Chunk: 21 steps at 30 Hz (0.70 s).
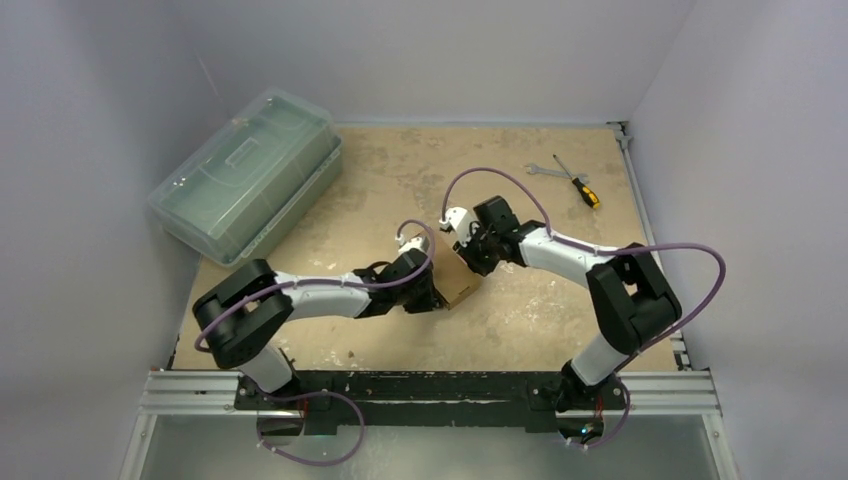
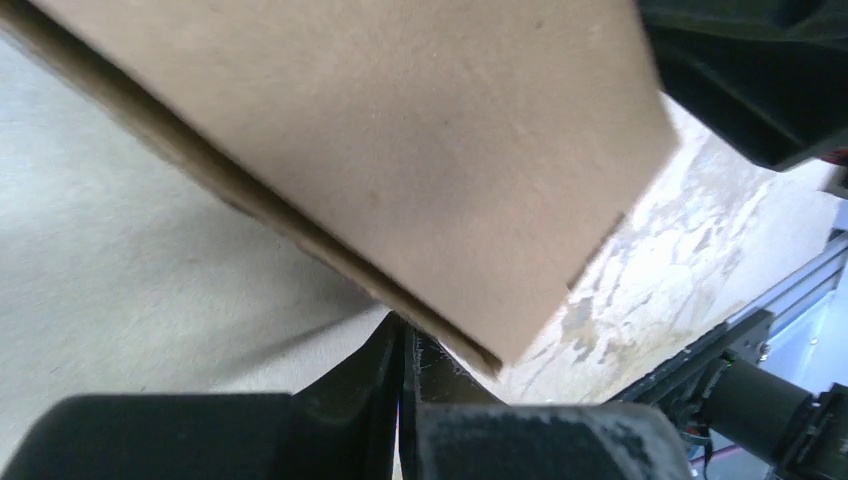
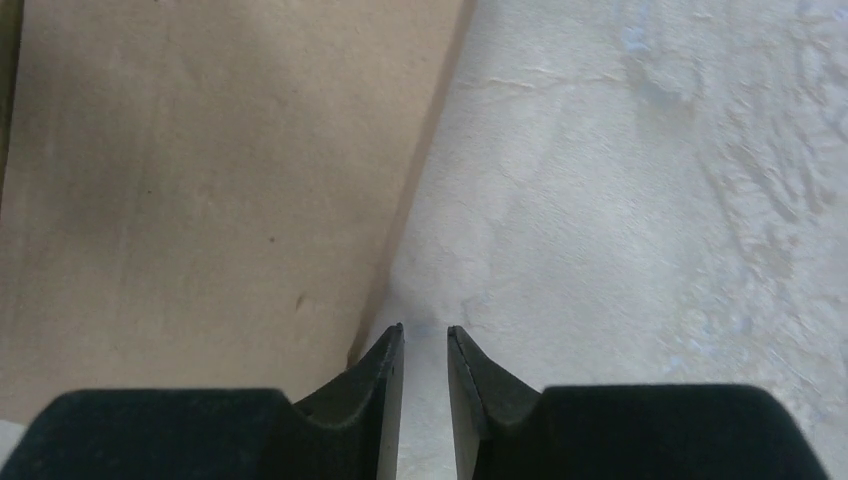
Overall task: Fold the paper box
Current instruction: Close the paper box at the center of the board, then adjust the paper box at the center of the board.
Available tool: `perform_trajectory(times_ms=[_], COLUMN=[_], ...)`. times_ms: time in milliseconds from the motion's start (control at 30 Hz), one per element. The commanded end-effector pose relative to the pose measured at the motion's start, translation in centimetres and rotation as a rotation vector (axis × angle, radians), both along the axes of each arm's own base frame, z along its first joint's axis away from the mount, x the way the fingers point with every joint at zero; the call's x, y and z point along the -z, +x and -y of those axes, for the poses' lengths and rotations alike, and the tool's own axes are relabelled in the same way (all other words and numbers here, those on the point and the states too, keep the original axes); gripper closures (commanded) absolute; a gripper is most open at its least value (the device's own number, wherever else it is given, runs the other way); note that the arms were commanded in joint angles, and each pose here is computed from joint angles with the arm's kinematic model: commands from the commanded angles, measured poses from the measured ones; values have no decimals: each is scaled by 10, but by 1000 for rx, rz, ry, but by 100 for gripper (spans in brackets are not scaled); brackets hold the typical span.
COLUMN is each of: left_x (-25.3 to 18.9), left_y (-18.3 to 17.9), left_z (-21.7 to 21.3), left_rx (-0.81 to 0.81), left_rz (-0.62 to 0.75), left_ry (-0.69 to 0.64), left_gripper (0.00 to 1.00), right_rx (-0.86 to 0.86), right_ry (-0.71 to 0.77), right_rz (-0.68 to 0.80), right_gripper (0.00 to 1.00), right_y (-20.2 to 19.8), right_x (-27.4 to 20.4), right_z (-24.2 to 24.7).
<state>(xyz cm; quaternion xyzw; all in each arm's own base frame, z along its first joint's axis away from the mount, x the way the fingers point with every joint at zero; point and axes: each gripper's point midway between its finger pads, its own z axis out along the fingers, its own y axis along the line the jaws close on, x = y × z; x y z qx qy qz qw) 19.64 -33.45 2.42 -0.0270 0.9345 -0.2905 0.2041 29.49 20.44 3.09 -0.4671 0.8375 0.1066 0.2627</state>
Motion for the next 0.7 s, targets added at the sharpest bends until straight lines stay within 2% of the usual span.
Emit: perform_trajectory(times_ms=[0,200,333,400,567,667], left_x=[-47,-56,-56,-48,-24,-17], left_y=[19,-4,0,5,26,44], left_z=[-20,-60,-84,-89,-79,-45], left_rx=[-72,-63,-86,-113,-157,-133], left_rz=[148,198,263,239,165,156], left_ry=[-7,-7,26,36,114,62], left_gripper=[100,100,97,100,100,100], right_rx=[48,19,-35,-26,32,-7], right_ry=[73,87,108,101,68,73], right_rz=[39,57,72,70,28,-8], right_gripper=[74,66,63,62,64,64], right_y=[14,18,16,17,20,12], right_x=[-29,-43,-54,-50,-27,-18], right_z=[11,19,15,16,18,4])
